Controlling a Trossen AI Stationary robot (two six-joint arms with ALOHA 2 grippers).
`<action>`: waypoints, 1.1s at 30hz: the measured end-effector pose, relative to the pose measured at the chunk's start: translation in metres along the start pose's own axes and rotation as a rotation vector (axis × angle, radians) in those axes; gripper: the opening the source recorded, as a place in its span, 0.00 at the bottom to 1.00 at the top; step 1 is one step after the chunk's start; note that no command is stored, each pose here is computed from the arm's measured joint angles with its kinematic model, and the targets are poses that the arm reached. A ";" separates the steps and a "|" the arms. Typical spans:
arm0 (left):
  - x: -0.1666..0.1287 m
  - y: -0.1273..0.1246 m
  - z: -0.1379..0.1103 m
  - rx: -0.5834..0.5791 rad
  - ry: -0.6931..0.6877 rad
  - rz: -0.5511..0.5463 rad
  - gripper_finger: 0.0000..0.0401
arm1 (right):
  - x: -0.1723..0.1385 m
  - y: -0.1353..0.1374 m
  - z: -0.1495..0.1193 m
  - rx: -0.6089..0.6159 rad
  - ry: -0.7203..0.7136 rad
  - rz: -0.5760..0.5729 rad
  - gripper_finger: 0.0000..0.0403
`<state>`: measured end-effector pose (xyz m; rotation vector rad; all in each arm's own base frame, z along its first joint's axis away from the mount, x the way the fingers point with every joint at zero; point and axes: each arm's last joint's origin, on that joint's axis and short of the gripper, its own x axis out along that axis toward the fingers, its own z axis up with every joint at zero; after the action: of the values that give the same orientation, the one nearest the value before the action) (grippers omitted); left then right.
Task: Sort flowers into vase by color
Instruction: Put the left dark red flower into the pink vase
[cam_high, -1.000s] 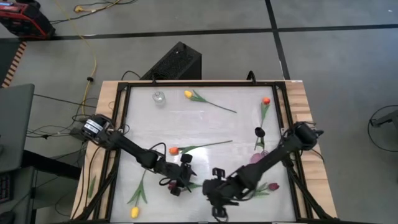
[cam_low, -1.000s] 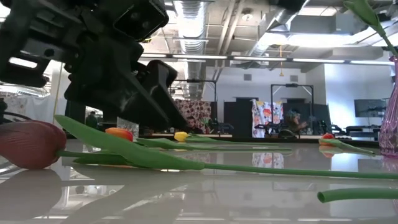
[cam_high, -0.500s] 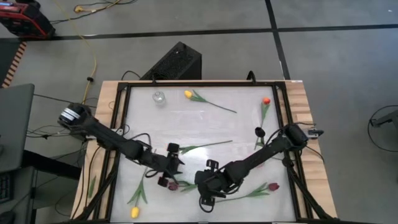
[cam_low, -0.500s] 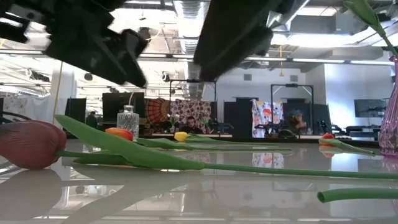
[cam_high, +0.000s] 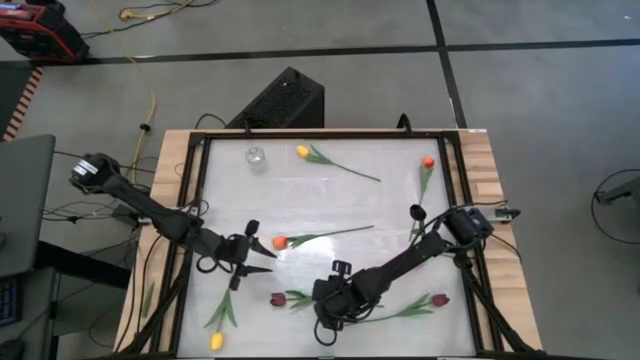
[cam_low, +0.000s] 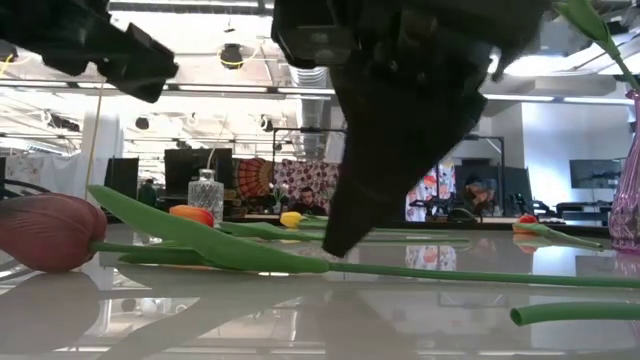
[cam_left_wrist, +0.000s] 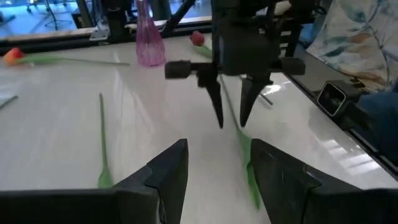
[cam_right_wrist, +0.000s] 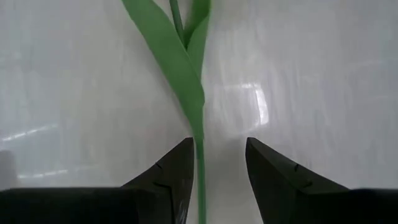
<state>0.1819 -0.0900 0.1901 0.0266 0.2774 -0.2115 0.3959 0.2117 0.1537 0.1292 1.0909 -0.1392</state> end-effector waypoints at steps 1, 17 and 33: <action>-0.002 0.000 -0.001 -0.006 -0.003 -0.001 0.41 | 0.003 0.000 -0.001 0.003 0.002 -0.002 0.42; -0.003 0.001 -0.005 0.010 -0.007 0.000 0.41 | 0.019 0.007 -0.017 0.108 0.064 -0.046 0.09; -0.005 -0.008 -0.006 0.023 -0.003 -0.061 0.41 | -0.154 0.014 -0.005 0.045 -0.497 -0.170 0.04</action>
<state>0.1734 -0.0969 0.1857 0.0405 0.2729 -0.2753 0.3244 0.2341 0.2888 0.0373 0.6012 -0.3304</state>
